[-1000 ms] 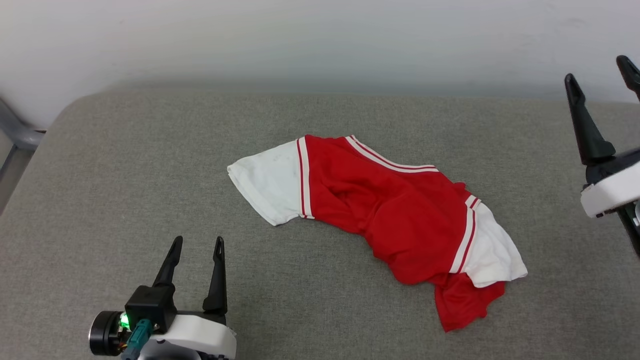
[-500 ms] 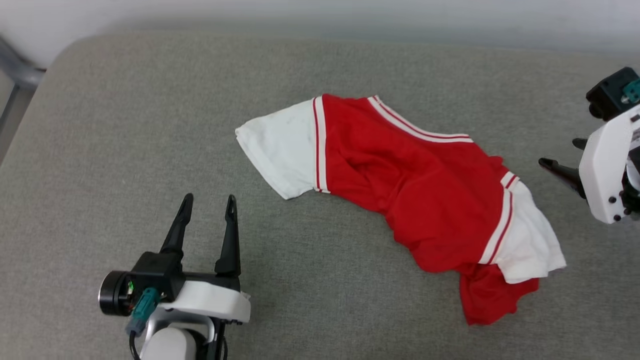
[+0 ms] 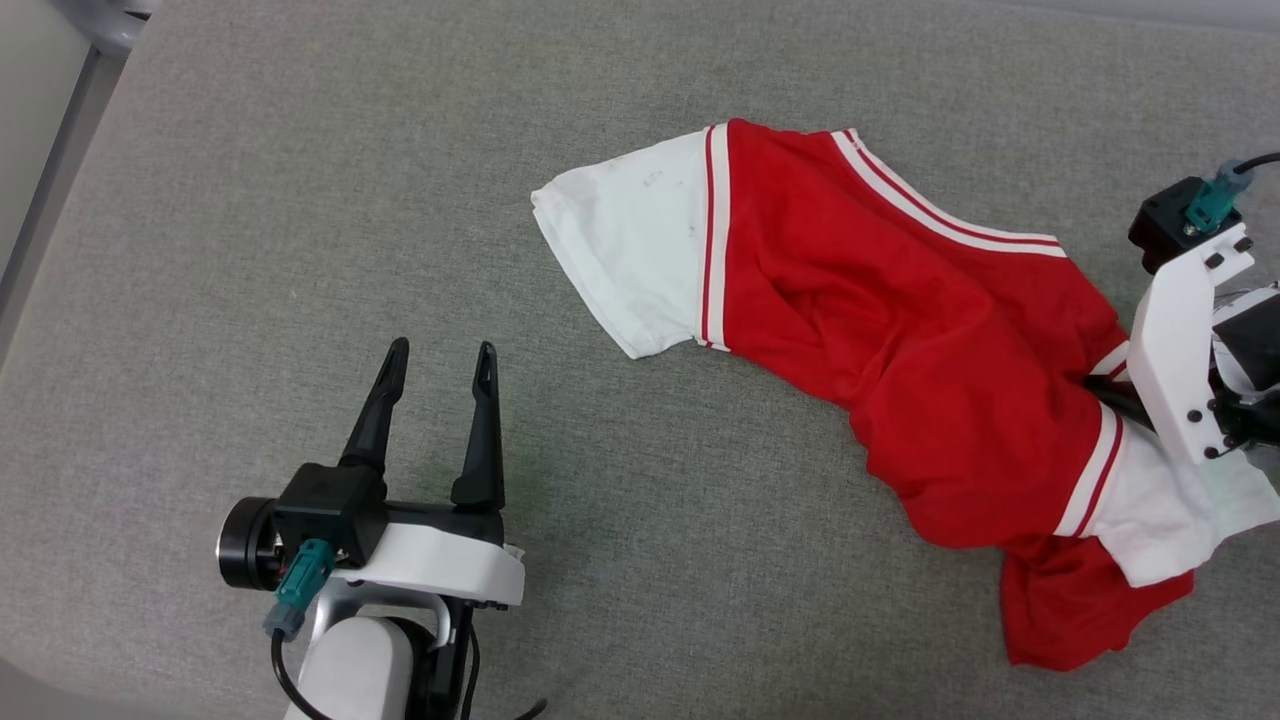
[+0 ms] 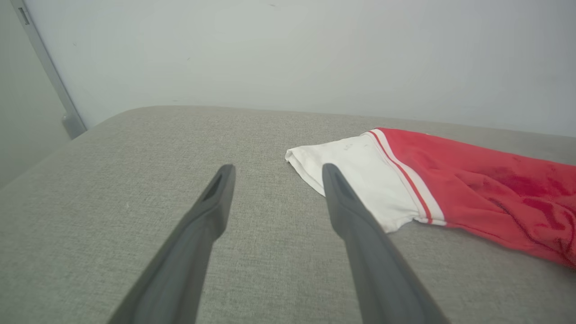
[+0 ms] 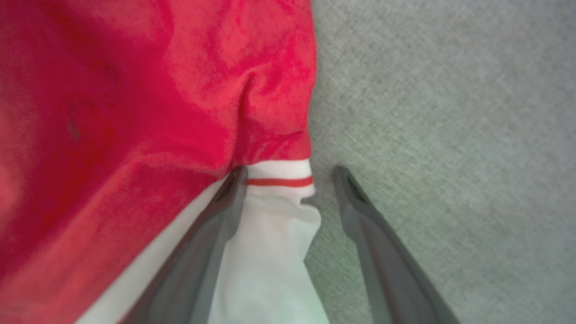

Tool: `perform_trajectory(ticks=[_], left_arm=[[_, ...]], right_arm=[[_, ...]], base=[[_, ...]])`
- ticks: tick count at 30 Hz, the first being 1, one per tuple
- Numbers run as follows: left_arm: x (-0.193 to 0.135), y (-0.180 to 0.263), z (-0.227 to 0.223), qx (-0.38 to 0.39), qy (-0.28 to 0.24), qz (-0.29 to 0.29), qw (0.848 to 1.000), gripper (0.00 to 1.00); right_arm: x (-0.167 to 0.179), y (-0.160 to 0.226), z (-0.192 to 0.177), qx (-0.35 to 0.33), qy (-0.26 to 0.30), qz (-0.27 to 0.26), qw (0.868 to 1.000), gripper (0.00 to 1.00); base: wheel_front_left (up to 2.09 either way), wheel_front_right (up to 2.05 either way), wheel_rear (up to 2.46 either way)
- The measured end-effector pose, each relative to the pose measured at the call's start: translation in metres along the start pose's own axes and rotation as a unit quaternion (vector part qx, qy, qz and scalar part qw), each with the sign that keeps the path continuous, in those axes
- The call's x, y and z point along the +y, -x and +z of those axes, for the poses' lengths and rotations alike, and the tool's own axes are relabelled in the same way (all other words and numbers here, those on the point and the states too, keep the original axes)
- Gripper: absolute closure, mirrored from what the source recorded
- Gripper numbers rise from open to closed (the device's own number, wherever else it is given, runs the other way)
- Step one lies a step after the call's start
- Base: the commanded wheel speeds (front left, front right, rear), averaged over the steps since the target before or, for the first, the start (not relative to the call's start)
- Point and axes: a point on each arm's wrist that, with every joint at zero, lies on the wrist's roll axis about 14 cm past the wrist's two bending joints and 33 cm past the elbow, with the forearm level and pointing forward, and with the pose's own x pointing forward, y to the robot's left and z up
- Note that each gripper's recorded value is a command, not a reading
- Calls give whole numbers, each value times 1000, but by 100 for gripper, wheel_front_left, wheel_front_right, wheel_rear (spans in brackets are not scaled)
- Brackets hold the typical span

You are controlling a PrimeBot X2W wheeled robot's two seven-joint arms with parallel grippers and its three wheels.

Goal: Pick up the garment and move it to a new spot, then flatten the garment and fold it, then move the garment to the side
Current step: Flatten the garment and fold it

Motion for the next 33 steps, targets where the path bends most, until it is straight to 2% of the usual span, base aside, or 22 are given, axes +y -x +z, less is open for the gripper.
perform_trajectory(ticks=[3, 4, 5, 10, 17, 20, 24, 33], left_arm=[[5, 1, -1, 2, -2, 9, 1000, 0], [5, 1, 0, 1, -2, 9, 1000, 0], [5, 1, 0, 0, -1, 11, 1000, 0], [0, 4, 4, -4, 4, 3, 1000, 0], [-10, 9, 12, -17, 11, -11, 1000, 0], [-16, 12, 12, -16, 14, -17, 1000, 0], [-25, 12, 14, -19, 18, -30, 999, 0], [-34, 12, 10, -15, 20, -45, 999, 0]], right_arm=[[2, -2, -2, -5, 1, 6, 1000, 0], [1, -1, -1, -13, 3, 5, 1000, 67], [2, 0, 0, -23, 5, 4, 1000, 100], [3, 20, 13, -99, 10, -1, 995, 100], [-24, 83, 22, -210, 19, -49, 976, 100], [-27, 106, 10, -237, 3, -54, 970, 100], [-48, 137, -11, -259, -12, -91, 962, 100], [-91, 187, -64, -269, -76, -164, 946, 100]], base=[[0, 0, 0], [0, 0, 0], [0, 0, 0], [0, 0, 0], [0, 0, 0], [0, 0, 0], [0, 0, 0], [0, 0, 0]])
